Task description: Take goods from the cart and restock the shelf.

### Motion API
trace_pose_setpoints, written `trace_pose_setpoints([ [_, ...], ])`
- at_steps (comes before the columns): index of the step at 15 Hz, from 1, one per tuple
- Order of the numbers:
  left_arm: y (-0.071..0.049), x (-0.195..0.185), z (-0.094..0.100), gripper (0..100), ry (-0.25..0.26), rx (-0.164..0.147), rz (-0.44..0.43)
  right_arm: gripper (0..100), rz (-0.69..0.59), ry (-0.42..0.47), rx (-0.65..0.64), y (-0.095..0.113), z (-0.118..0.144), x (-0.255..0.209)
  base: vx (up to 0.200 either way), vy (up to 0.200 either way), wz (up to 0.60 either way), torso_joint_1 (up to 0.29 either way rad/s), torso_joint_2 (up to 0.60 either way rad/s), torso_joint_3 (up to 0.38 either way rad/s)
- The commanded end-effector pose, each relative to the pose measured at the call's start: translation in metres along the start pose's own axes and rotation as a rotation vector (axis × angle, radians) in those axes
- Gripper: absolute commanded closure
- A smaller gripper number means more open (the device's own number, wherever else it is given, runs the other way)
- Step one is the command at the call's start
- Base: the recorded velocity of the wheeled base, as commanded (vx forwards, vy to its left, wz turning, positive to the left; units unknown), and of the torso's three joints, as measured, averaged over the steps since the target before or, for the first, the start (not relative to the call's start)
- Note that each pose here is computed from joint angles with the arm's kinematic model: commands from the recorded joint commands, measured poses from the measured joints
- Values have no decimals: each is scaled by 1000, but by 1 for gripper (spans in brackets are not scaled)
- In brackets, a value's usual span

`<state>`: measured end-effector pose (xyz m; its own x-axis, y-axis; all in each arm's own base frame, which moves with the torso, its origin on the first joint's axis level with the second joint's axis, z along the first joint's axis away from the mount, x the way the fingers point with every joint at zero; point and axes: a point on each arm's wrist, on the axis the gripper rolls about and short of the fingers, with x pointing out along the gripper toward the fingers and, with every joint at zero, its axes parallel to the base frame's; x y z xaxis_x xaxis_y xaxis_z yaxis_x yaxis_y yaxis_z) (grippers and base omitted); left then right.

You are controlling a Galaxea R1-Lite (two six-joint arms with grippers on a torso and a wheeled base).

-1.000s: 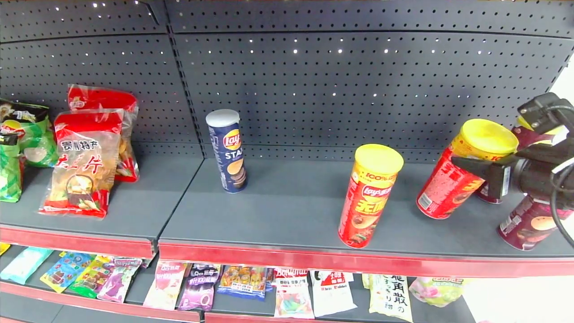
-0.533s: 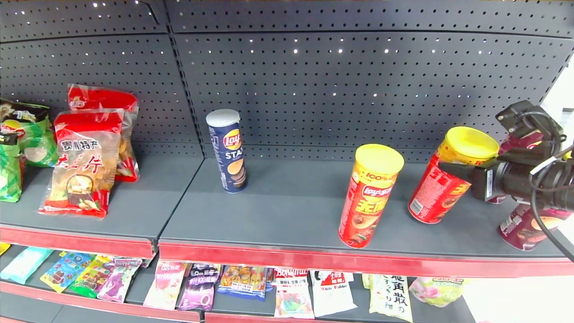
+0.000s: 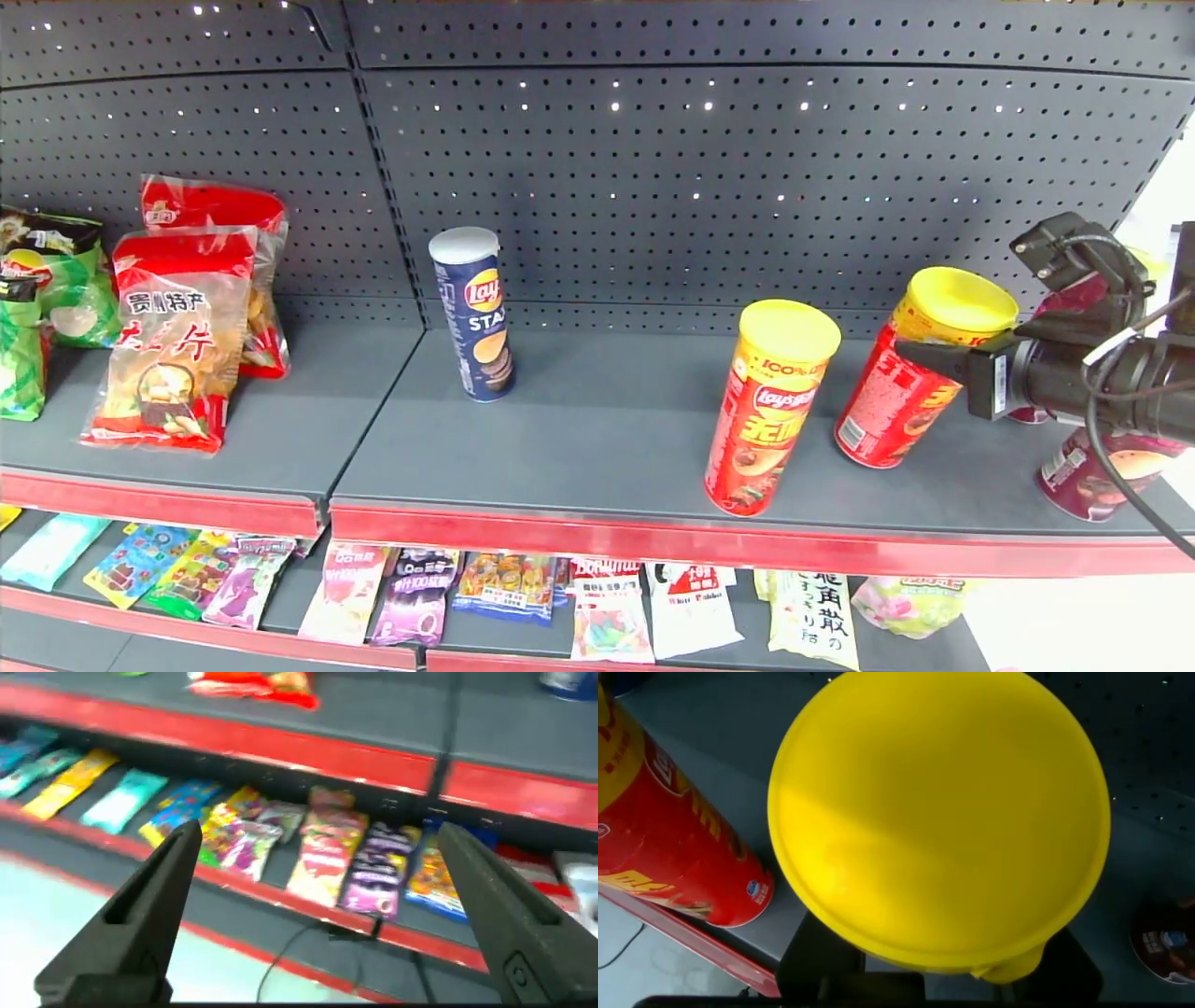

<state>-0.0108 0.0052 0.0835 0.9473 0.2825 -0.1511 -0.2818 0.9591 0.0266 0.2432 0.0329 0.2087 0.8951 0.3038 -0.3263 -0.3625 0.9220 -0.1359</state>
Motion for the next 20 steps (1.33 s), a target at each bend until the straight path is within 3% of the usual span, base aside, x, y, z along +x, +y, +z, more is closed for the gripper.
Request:
trace_pose_setpoints([
  [1,-3,-2,-1,0,-20,-23,-15,100,1,-5,-2,0,1,-1,0,0,0,0,0,0],
  [2,-2,-8,-3,0,-98,-28,-189,100,1,-5,-2,0,1,-1,0,0,0,0,0,0],
  [3,-2,-10,-4,0,-136,-22,-312,100,-1,-5,-2,0,1,-1,0,0,0,0,0,0],
  [5,-3,-14,-5,0,-173,-14,-390,100,1,-5,-2,0,1,-1,0,0,0,0,0,0],
  [8,-2,-13,-5,0,-169,-29,-340,100,0,-8,-3,0,2,-1,0,0,0,0,0,0],
  [10,-2,-13,-5,0,-161,-88,-334,100,0,0,2,0,0,-1,0,0,0,0,0,0],
  [12,-4,-14,-5,0,-155,-64,-403,100,0,-3,0,0,1,-1,0,0,0,0,0,0],
  [13,-3,-14,-6,0,-142,-94,-374,100,0,0,1,0,0,1,0,0,0,0,0,0],
  [16,1,-12,-6,0,-151,-122,-216,100,-2,-12,0,0,0,1,0,0,0,0,0,0],
  [17,1,-13,-6,0,-154,-101,-210,100,-3,-9,1,0,-1,1,0,0,0,0,0,0],
  [19,-2,-13,-5,0,-176,24,-326,100,-5,-18,-1,-1,2,1,0,0,0,0,0,0],
  [20,-2,-14,-5,0,-183,35,-345,100,-5,-19,-1,-1,2,1,0,0,0,0,0,0],
])
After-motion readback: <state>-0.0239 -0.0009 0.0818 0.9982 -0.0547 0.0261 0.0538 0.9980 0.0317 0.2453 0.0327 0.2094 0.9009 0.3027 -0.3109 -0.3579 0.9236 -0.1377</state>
